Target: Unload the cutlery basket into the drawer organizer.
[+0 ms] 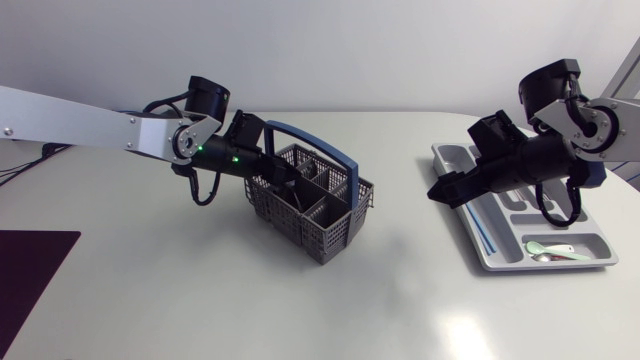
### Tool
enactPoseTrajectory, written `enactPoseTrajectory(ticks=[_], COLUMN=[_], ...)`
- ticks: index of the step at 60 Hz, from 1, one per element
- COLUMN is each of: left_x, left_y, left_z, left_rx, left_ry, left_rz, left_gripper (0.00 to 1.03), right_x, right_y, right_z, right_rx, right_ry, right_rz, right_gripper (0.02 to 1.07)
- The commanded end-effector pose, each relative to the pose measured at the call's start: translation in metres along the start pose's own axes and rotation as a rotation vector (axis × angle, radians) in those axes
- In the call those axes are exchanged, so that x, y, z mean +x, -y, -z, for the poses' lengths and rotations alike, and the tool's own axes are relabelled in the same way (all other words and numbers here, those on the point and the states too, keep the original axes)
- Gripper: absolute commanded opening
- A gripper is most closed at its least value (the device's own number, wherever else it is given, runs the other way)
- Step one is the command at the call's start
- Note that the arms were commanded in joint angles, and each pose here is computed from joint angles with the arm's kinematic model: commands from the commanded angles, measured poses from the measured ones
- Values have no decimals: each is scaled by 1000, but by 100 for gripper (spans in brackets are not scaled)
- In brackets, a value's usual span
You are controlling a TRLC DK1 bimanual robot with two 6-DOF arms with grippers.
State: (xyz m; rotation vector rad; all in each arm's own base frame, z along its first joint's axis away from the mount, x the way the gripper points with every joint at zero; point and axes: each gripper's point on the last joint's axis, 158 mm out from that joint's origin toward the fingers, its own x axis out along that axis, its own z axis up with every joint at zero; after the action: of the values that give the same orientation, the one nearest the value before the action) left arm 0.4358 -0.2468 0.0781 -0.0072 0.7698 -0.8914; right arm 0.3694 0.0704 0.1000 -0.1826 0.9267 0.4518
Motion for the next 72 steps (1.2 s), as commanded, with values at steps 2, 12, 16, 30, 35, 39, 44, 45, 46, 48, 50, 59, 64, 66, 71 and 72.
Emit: enactPoseTrajectory(ticks=[2,12,16,30,35,39,44,45,46,48,50,59,64,66,71,72], left_x=[-1,-5,-7,-16,-20,-23,-25,-25,-25,-26,-26,-27,-28,-29,-32,-33], left_y=[-1,2,3,10,13,14,17,18,18,19,20,28,30,31,33,33], left_z=[1,1,2,13,13,13,15,16,17,18,21,30,33,34,33,33], left_rx=[-24,-20,-13,-1,5,8,12,15,17,22,26,56,70,73,84,88], left_ry=[5,7,6,-16,-16,-18,-26,-32,-34,-40,-50,-94,-113,-121,-133,-136], left_rz=[13,15,16,43,49,56,69,72,74,75,78,97,104,106,111,112], left_gripper=[60,55,55,55,53,49,47,47,47,47,47,47,47,47,45,44], right_x=[5,7,8,10,10,11,12,12,12,11,11,11,12,12,13,13], right_y=[-4,-4,-4,-5,-5,-5,-5,-5,-5,-6,-6,-6,-6,-7,-7,-7], right_z=[12,15,16,18,18,18,19,19,19,20,19,22,23,24,25,25], right_rx=[14,6,5,-6,-9,-11,-15,-15,-15,-15,-16,-20,-21,-22,-22,-22], right_ry=[-24,-32,-34,-42,-42,-41,-44,-44,-44,-44,-43,-48,-49,-51,-51,-53], right_rz=[-5,8,8,11,15,16,22,22,22,22,23,23,22,21,22,22], right_gripper=[101,101,101,101,101,101,101,101,101,101,101,101,101,101,101,101])
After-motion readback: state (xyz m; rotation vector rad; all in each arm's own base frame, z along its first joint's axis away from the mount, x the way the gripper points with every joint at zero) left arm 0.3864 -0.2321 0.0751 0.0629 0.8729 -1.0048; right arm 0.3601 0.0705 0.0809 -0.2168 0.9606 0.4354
